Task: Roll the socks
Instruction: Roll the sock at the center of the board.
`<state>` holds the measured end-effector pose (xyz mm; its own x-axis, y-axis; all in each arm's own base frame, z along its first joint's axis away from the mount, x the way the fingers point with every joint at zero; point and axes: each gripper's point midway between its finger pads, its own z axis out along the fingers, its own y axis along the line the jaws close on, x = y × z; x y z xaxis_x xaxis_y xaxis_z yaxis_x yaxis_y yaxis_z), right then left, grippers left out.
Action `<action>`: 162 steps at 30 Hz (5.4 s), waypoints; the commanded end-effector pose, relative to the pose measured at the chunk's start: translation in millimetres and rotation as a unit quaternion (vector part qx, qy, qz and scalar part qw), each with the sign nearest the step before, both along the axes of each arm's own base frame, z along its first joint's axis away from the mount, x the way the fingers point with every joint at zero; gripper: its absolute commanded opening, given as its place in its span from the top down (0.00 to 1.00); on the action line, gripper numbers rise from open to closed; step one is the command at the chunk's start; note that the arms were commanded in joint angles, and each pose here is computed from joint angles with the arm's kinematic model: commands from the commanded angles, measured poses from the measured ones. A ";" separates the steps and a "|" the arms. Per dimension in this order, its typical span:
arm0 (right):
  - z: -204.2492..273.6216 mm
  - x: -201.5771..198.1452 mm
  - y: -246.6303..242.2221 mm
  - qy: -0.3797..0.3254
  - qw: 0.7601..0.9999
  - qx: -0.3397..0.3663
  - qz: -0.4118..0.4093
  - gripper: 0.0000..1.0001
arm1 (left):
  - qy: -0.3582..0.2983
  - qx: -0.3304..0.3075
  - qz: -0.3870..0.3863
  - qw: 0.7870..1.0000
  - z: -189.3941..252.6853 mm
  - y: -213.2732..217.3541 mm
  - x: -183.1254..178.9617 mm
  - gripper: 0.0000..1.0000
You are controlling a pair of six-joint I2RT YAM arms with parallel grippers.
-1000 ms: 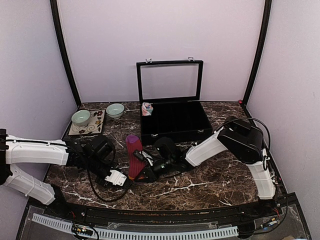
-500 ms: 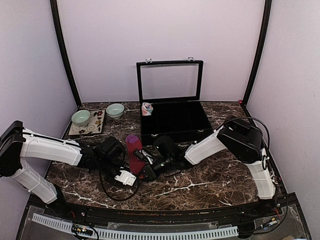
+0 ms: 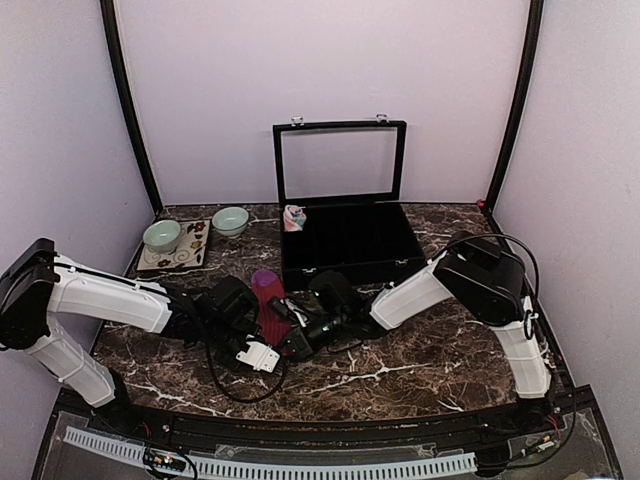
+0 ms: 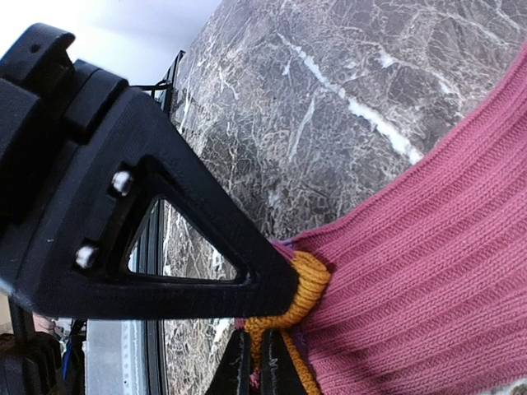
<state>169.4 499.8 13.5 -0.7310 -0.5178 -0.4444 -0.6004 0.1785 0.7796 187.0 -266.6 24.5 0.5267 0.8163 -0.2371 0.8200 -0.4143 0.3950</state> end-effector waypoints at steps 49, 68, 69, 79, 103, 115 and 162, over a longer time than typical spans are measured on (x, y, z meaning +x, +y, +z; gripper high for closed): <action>130.0 -10.3 -158.2 -0.517 0.823 -0.034 -0.233 0.01 | 0.512 0.116 0.126 0.842 -18.3 12.4 -70.0 0.97; 52.8 -82.4 -17.6 -0.613 0.783 0.009 0.102 0.56 | 0.522 0.153 0.185 0.818 -45.1 15.5 -43.9 0.94; 54.8 -82.3 -9.7 -0.611 0.784 0.018 0.103 0.58 | 0.523 0.154 0.190 0.817 -45.9 15.4 -44.0 0.94; 36.1 -66.1 3.0 -0.606 0.791 0.008 0.081 0.61 | 0.524 0.159 0.198 0.813 -48.0 19.0 -47.1 0.94; -23.3 -62.5 -22.7 -0.523 0.848 -0.049 0.070 0.93 | 0.504 0.110 0.190 0.836 -26.6 4.8 -36.1 0.87; -55.3 -66.9 -43.3 -0.436 0.890 -0.108 0.078 1.00 | 0.309 -0.034 0.260 0.914 21.7 20.7 15.3 0.70; -74.9 -25.6 -64.8 0.047 0.972 -0.220 -0.061 1.00 | -0.085 -0.174 -0.096 0.976 36.8 -21.7 -51.2 0.32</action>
